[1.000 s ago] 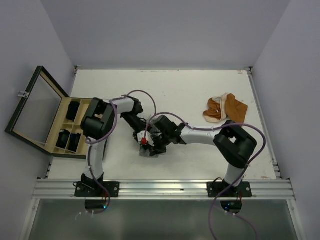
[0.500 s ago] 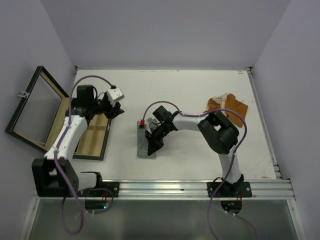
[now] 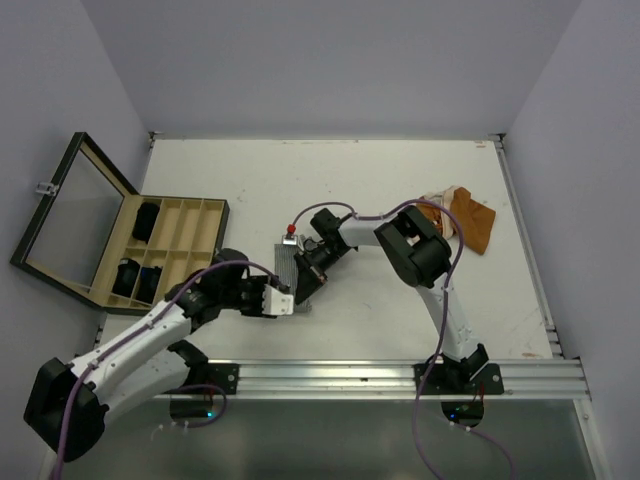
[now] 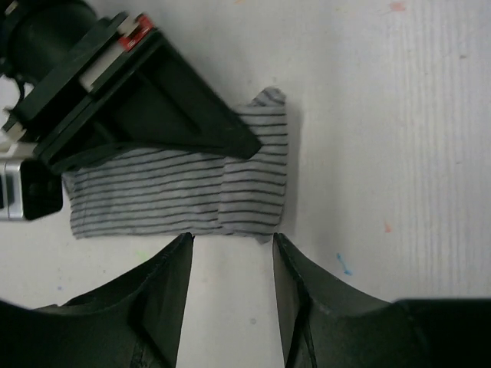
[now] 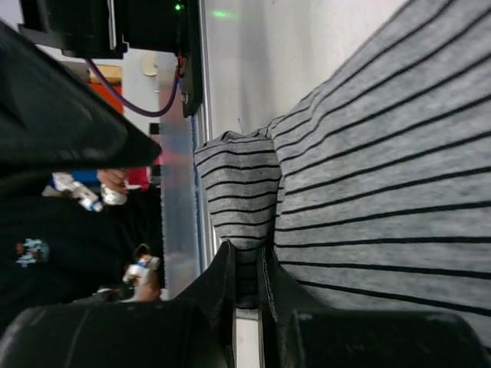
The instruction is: Roll the underwear
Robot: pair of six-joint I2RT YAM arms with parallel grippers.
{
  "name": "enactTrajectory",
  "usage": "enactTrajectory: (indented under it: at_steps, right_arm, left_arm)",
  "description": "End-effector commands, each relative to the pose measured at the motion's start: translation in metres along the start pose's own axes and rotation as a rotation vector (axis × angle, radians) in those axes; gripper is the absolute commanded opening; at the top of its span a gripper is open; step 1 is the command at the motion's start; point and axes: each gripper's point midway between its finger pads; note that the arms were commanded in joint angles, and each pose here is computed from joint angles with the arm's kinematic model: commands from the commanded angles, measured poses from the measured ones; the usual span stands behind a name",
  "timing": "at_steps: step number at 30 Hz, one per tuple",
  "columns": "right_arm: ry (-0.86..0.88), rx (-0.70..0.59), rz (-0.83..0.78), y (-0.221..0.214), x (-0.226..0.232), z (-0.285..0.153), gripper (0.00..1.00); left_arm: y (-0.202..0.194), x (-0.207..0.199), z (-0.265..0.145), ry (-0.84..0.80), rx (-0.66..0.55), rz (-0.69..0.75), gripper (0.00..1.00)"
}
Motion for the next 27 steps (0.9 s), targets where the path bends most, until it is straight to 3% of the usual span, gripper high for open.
enactTrajectory:
  at_steps: [1, 8, 17, 20, 22, 24, 25, 27]
  right_arm:
    - [-0.211, 0.087, 0.154, -0.035, -0.069, 0.001, 0.00]
    - [-0.209, 0.081, 0.204, -0.032, -0.071, 0.002, 0.00]
    - [-0.223, 0.084, 0.226, -0.031, -0.076, 0.002, 0.00]
    - [-0.234, 0.086, 0.241, -0.032, -0.078, 0.002, 0.00]
    - [-0.240, 0.082, 0.246, -0.031, -0.079, 0.002, 0.00]
    - [-0.248, 0.067, 0.262, -0.028, -0.079, 0.000, 0.08]
    - [-0.257, 0.051, 0.248, -0.022, -0.076, -0.004, 0.18]
    - [-0.304, 0.014, 0.211, -0.012, -0.077, -0.016, 0.23]
  left_arm:
    - [0.012, 0.003, 0.016, 0.048, 0.030, 0.071, 0.50]
    - [0.019, -0.015, 0.037, -0.001, 0.041, 0.131, 0.50]
    - [-0.006, -0.008, 0.056, 0.026, 0.171, 0.076, 0.47]
    - [-0.013, -0.014, 0.058, 0.007, 0.189, 0.077, 0.39]
    - [-0.013, -0.021, 0.059, -0.026, 0.189, 0.071, 0.23]
    - [-0.020, -0.036, 0.060, -0.092, 0.213, 0.055, 0.06]
    - [-0.019, -0.040, 0.060, -0.119, 0.213, 0.047, 0.00]
    - [-0.026, -0.063, 0.058, -0.232, 0.240, 0.006, 0.00]
Point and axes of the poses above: each gripper's point midway between its finger pads, its own z axis out along the fingers, its own x axis along the line the jaws close on, y = z × x, and after that the axes turned 2 degrees about z, right-handed
